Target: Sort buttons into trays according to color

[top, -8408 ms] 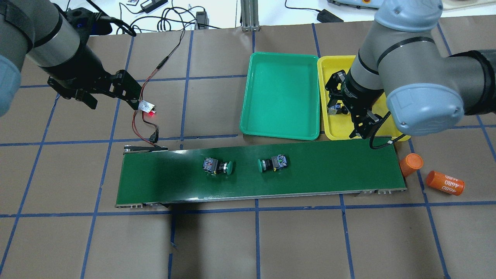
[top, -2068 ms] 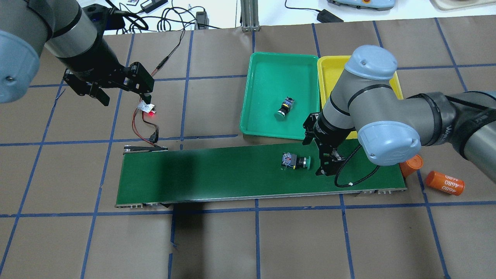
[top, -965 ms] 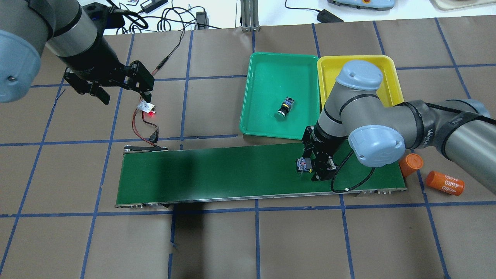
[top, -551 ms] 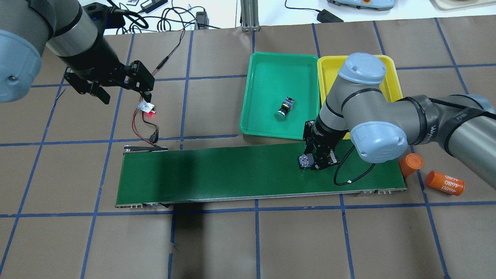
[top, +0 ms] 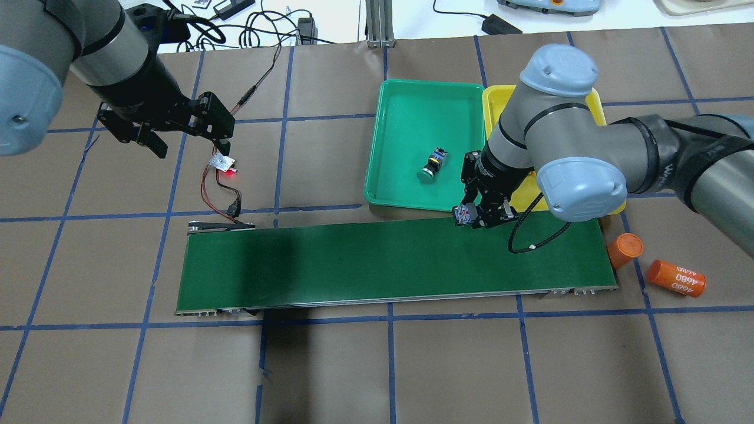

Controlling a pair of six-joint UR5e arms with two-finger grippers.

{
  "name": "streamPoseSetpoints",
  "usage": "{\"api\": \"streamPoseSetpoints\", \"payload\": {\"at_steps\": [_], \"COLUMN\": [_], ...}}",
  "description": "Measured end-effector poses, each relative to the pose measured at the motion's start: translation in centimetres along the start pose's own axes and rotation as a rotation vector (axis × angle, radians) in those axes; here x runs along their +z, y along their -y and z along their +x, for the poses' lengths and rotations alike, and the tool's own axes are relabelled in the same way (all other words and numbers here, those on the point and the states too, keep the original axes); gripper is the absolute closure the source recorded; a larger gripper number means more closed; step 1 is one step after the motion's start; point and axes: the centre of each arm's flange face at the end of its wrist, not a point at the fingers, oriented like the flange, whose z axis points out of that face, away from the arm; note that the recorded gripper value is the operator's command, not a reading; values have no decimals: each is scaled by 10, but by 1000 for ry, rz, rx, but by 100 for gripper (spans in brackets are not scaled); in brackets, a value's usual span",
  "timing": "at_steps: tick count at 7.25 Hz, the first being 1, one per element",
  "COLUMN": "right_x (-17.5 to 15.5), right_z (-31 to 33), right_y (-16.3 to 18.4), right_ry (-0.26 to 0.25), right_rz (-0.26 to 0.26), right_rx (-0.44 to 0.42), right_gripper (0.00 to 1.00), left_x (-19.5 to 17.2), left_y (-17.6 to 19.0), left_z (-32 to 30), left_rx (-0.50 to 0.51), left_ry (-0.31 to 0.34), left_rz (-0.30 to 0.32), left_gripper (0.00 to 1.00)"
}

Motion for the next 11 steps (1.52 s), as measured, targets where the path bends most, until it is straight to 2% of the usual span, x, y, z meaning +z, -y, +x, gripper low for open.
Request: {"api": "streamPoseSetpoints", "payload": {"at_steps": [3,4,5,7,10,11], "right_x": [20,25,30,36,9,-3], "right_z": [-56,-68,-75,-79,-74,-69], "right_y": [20,23,26,29,24,24], "right_ry": [74,100,120,138,169,166], "right_rz": [20,24,31,33,50,65], "right_rx": [-49,-58,-62,-65,-83,-130], "right_gripper": [100,68,1,0,0,0], "left_x": [0,0,0,-1,0,-1], "left_y": [0,0,0,1,1,1], "left_z": [0,0,0,0,0,0], "left_rx": [1,1,1,1,0,-1], "left_ry": [0,0,0,-1,-1,-1], "left_rz": [0,0,2,6,6,6], "left_gripper": [0,0,0,0,0,0]}}
